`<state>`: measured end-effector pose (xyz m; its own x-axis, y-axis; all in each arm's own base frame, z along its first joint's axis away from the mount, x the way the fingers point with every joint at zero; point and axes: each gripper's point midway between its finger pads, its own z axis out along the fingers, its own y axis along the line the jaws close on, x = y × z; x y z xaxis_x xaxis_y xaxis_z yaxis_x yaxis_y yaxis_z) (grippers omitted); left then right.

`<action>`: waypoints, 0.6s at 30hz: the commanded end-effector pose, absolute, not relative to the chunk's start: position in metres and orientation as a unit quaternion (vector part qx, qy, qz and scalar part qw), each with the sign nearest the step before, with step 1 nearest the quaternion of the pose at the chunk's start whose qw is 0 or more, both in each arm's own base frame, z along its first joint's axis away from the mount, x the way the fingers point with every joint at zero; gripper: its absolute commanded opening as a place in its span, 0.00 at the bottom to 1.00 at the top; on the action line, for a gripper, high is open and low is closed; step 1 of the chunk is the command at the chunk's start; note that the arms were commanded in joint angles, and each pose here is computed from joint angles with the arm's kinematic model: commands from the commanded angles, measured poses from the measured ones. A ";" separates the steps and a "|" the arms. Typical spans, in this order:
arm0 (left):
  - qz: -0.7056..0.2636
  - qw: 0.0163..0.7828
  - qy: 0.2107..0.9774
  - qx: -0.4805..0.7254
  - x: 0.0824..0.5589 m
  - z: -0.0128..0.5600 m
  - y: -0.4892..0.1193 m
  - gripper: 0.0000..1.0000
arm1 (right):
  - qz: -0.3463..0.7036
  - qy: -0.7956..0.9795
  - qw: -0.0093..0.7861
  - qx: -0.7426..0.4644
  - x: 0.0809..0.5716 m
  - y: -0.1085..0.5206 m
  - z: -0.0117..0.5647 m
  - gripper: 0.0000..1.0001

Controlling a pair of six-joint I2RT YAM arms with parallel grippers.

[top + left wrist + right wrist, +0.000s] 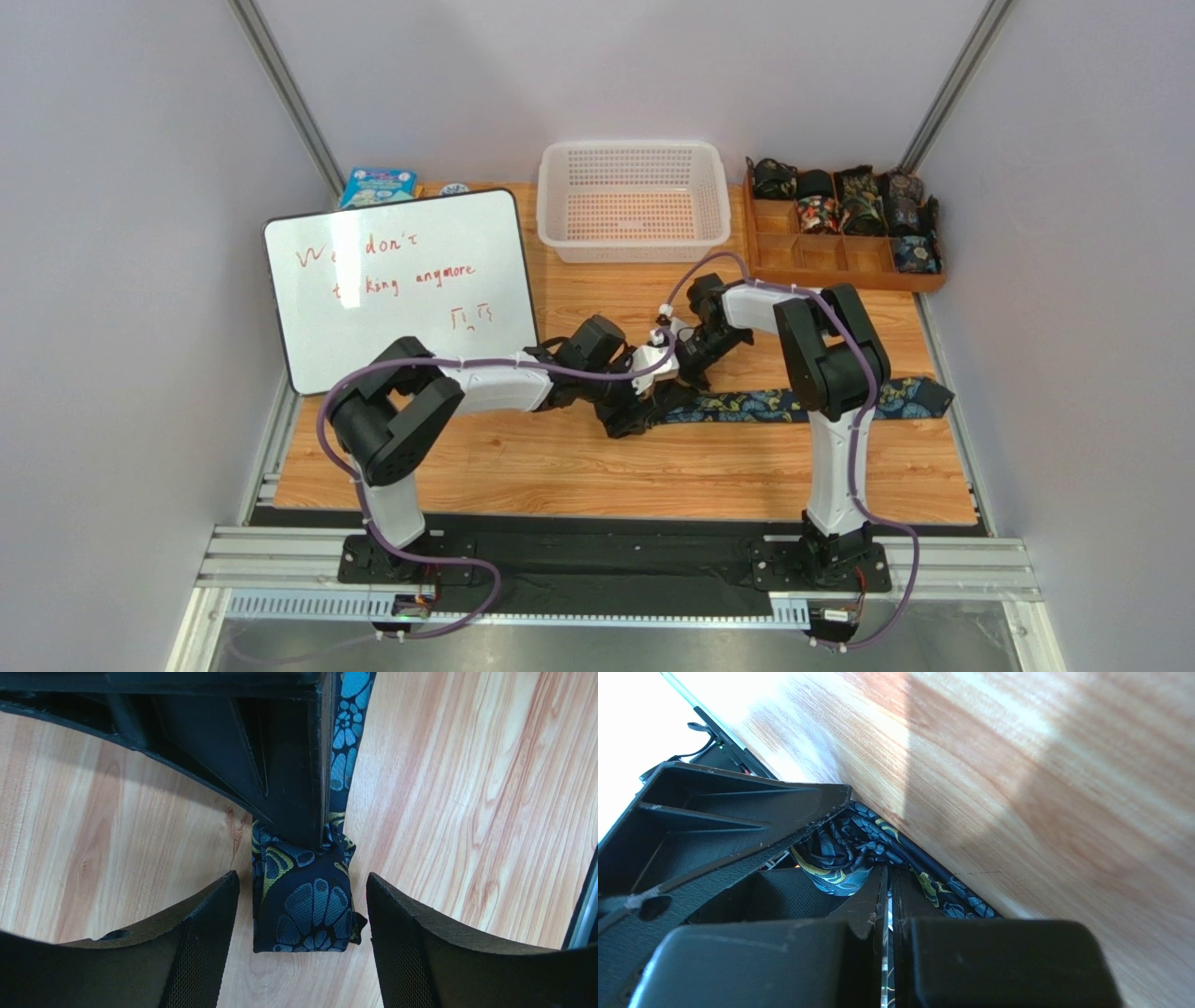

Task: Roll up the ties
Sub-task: Roll the tie at the center of the board.

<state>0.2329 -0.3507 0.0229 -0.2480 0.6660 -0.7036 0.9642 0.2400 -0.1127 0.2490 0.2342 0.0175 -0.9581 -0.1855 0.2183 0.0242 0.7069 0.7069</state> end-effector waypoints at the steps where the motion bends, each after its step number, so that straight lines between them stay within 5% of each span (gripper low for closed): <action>1: -0.323 0.332 0.733 0.499 0.236 0.039 -0.368 0.72 | -0.256 -0.956 0.138 0.049 0.244 0.195 -0.043 0.00; 13: -0.340 0.367 0.707 0.500 0.216 0.015 -0.353 0.68 | -0.257 -0.951 0.164 0.055 0.232 0.192 -0.053 0.00; 18: -0.329 0.375 0.693 0.520 0.214 0.010 -0.351 0.57 | -0.269 -0.946 0.172 0.052 0.228 0.198 -0.055 0.00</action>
<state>0.2282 -0.3528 0.0210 -0.2015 0.4496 -0.8702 0.9549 0.2880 -0.0723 0.2465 0.2330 0.0150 -0.9532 -0.2254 0.2015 -0.0082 0.6855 0.7281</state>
